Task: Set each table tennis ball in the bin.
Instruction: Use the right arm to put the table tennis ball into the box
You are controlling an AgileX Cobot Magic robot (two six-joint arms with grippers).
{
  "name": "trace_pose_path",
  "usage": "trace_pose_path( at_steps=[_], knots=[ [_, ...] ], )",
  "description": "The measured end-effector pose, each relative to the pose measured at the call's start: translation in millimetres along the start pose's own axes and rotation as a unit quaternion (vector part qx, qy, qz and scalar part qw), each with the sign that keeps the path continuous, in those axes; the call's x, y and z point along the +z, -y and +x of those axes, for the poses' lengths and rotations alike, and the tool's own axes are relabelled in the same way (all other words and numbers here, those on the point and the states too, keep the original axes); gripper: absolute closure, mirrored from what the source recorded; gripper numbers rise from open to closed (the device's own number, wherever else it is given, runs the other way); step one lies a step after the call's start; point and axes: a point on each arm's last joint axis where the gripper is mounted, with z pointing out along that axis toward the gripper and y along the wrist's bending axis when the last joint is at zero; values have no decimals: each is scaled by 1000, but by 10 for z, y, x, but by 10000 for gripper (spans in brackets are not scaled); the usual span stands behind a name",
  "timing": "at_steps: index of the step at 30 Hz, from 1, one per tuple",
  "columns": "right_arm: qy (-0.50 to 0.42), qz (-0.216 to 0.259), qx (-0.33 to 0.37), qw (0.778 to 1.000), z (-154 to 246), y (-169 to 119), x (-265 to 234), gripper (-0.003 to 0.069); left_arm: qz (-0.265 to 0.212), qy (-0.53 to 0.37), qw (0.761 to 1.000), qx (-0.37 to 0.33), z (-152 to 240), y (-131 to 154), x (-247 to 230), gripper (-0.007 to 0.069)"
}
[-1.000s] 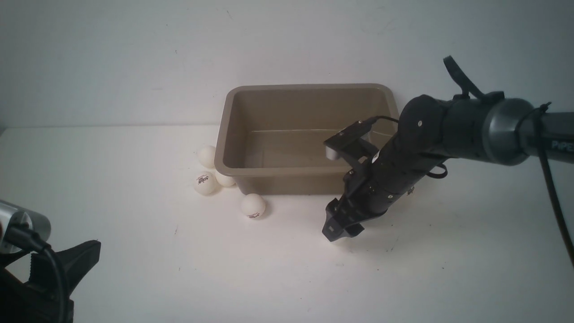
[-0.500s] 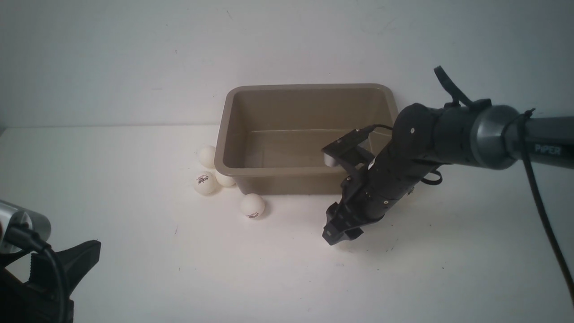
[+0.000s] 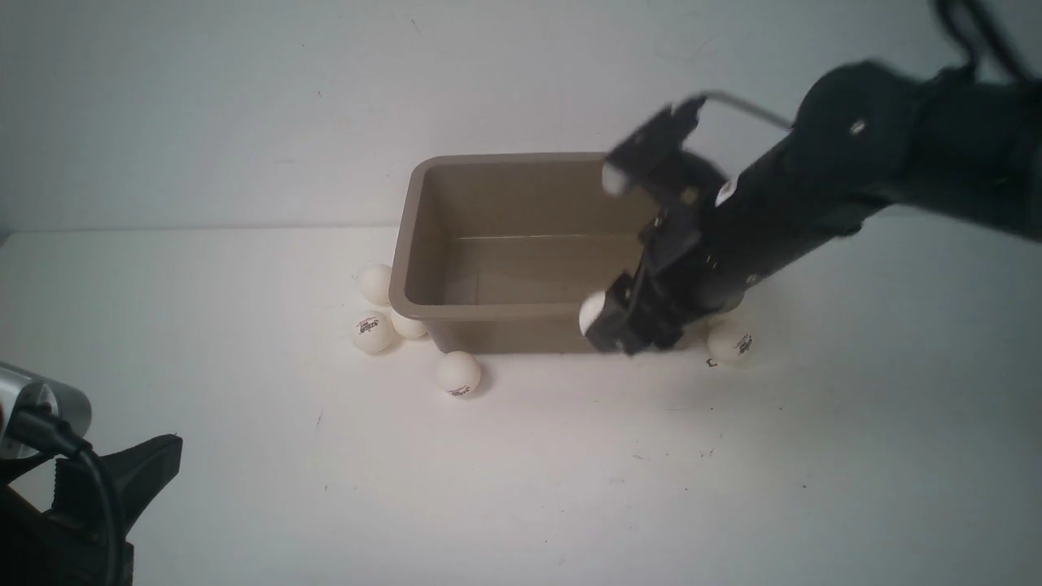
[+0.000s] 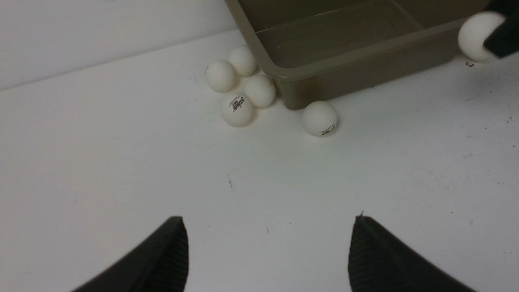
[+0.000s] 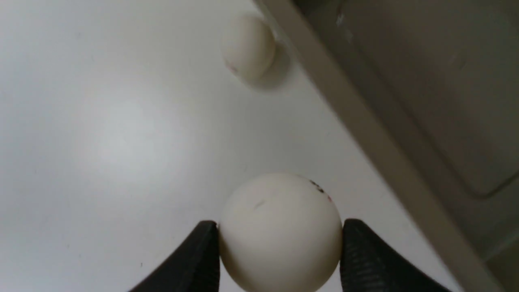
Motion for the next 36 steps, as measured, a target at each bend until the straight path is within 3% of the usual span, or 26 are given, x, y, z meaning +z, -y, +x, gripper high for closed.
trace_pose_path(
  at_steps=[3,9,15,22,25,28,30,36],
  knots=[
    [51,39,-3,998,-123,74,-198,311,0,0,1000,0,0,0,0,147],
    [60,81,43,994,-105,551,-100,311,8,-15,1000,0,28,15,-1,147],
    [30,85,40,995,-16,890,314,311,12,-21,1000,-1,38,21,-1,147],
    [-3,64,-3,998,102,960,636,309,17,-19,1000,-9,33,31,-1,147],
    [8,70,0,998,75,973,629,233,20,-22,1000,-10,39,37,-2,147],
    [16,83,5,996,56,995,613,88,20,-22,999,-11,39,38,-2,147],
    [16,92,-3,996,34,996,550,45,21,-22,999,-11,39,38,-2,147],
    [45,153,-21,987,-109,1040,-64,56,21,-22,999,-11,40,38,-2,147]
  ],
)
